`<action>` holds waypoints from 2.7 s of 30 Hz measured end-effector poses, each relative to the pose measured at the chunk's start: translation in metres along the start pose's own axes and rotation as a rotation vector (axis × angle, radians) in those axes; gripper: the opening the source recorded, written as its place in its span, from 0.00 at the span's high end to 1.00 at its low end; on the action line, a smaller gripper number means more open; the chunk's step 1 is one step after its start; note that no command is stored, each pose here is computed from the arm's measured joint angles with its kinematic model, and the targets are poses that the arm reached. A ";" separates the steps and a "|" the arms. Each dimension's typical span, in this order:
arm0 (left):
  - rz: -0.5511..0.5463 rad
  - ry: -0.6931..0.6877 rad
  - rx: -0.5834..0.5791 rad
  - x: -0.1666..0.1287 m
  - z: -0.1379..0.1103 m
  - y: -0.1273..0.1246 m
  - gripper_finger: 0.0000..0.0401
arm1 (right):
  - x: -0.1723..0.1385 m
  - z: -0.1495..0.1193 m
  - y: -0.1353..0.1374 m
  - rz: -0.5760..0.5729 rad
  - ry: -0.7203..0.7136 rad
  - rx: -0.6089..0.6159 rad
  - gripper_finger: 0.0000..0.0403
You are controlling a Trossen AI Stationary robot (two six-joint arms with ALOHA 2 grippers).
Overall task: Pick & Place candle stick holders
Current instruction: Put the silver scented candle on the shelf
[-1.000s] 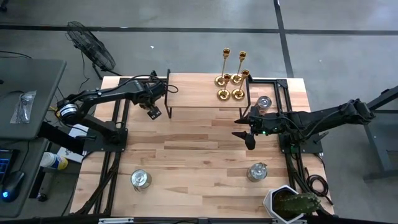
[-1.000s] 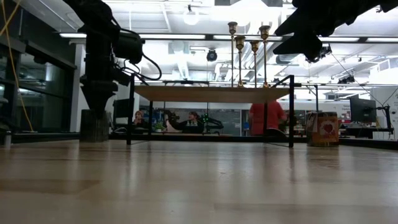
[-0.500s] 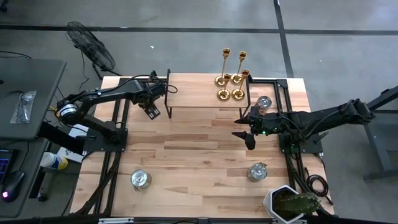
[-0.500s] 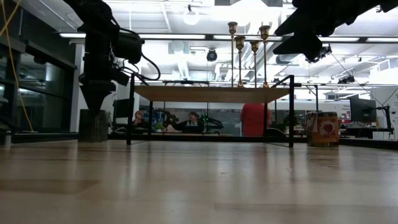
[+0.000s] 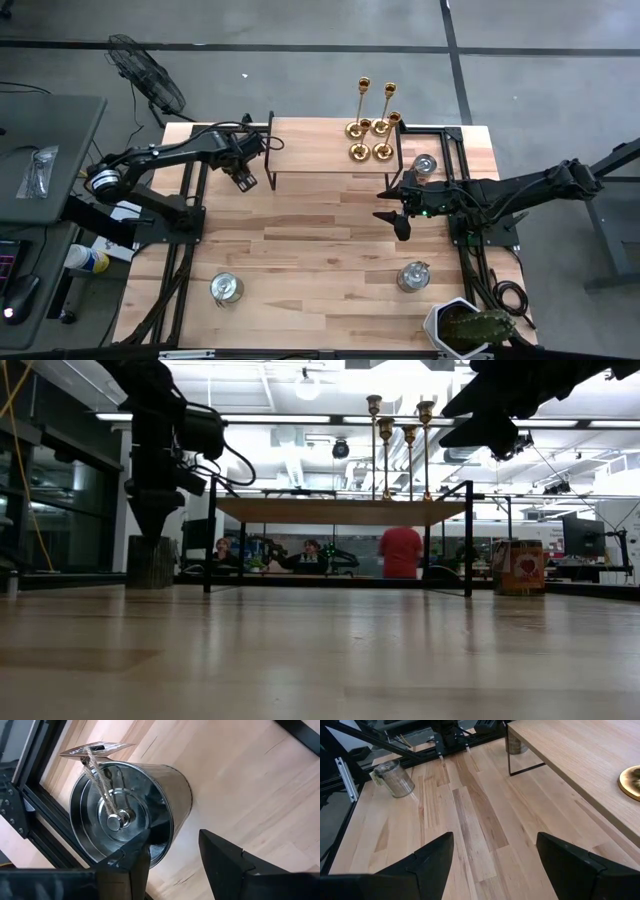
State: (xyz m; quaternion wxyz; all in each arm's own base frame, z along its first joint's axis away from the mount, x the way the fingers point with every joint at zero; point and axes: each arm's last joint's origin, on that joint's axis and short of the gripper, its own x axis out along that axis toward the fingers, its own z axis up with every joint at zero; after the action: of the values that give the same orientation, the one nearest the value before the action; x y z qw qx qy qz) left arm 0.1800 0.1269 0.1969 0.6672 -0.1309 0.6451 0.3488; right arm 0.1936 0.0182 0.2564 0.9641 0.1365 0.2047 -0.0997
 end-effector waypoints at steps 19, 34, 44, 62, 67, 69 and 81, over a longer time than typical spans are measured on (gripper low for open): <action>0.003 -0.002 -0.008 0.001 -0.003 0.000 0.74 | 0.000 0.000 0.000 0.000 0.000 0.000 0.31; -0.014 0.016 0.039 0.000 -0.004 0.000 0.99 | 0.000 0.000 0.000 0.000 0.000 0.000 0.31; -0.048 0.038 0.072 -0.013 -0.009 0.004 1.00 | 0.000 0.000 0.000 0.000 0.000 0.000 0.31; -0.048 0.035 0.087 -0.054 0.000 0.018 1.00 | 0.000 0.000 0.000 0.000 0.000 0.000 0.31; -0.036 0.000 0.102 -0.076 0.006 0.024 1.00 | 0.000 0.000 0.000 0.000 0.000 0.000 0.31; -0.022 -0.021 0.110 -0.087 0.009 0.028 1.00 | 0.000 0.000 0.000 0.000 0.000 0.000 0.31; 0.056 -0.157 0.115 -0.160 0.027 0.050 1.00 | 0.000 0.000 0.000 0.000 0.000 0.000 0.31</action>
State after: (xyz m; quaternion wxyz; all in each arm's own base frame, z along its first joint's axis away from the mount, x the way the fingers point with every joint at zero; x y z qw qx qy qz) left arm 0.1808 0.1327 0.3665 0.7119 -0.0468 0.6133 0.3388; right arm 0.1936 0.0181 0.2564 0.9642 0.1363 0.2047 -0.0996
